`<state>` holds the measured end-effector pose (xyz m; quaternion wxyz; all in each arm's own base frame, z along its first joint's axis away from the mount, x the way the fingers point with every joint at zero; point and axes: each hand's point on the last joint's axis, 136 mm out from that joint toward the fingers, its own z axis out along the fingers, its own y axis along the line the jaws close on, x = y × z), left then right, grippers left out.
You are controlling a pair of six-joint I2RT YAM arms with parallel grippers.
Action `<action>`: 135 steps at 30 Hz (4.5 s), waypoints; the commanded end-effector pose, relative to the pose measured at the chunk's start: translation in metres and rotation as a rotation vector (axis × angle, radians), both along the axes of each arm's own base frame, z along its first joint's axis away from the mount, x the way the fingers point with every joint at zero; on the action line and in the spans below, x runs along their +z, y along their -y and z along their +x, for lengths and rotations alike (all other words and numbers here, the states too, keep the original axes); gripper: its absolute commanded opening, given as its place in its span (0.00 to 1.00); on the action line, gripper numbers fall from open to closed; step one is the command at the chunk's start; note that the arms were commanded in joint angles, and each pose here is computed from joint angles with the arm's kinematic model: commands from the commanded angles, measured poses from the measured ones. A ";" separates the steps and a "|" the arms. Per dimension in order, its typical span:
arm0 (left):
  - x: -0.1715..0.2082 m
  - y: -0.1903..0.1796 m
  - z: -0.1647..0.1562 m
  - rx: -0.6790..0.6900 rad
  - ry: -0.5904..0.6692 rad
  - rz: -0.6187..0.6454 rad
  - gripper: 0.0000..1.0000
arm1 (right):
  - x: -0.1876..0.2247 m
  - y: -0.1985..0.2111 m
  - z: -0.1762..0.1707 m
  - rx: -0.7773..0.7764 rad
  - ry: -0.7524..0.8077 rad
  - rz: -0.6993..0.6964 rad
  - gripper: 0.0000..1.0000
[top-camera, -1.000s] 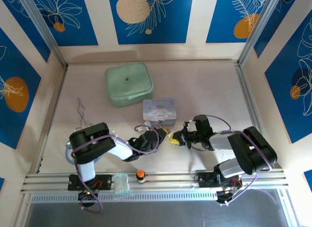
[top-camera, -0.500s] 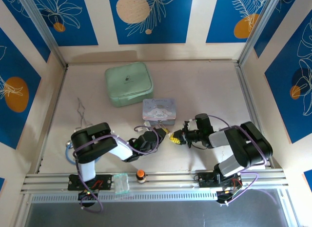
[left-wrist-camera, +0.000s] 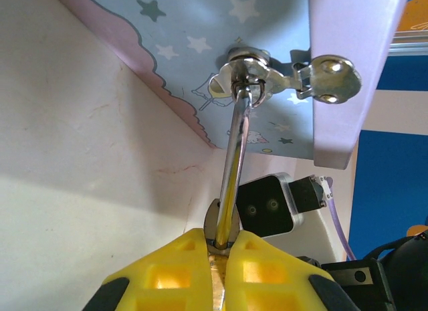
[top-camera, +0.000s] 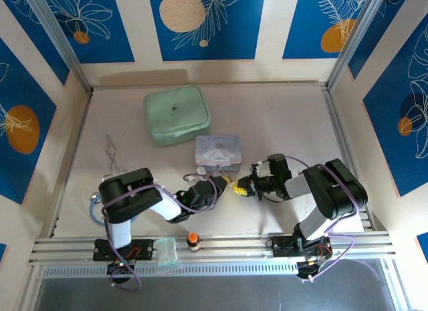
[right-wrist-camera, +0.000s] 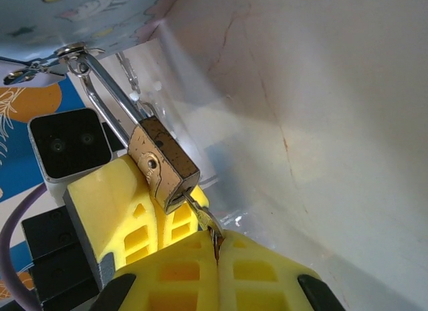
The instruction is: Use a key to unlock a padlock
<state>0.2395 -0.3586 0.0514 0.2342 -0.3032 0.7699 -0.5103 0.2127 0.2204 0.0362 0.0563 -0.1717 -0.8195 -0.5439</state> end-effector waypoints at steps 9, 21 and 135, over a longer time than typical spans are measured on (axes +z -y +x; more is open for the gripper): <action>-0.002 0.029 -0.041 -0.207 -0.058 -0.031 0.00 | 0.008 -0.001 0.027 -0.066 0.054 0.014 0.00; -0.001 0.032 -0.047 -0.221 -0.059 -0.040 0.00 | 0.006 -0.002 0.036 -0.133 0.087 -0.068 0.00; -0.033 -0.059 -0.042 -0.243 -0.148 0.369 0.00 | 0.023 0.004 -0.001 0.165 0.676 -0.630 0.49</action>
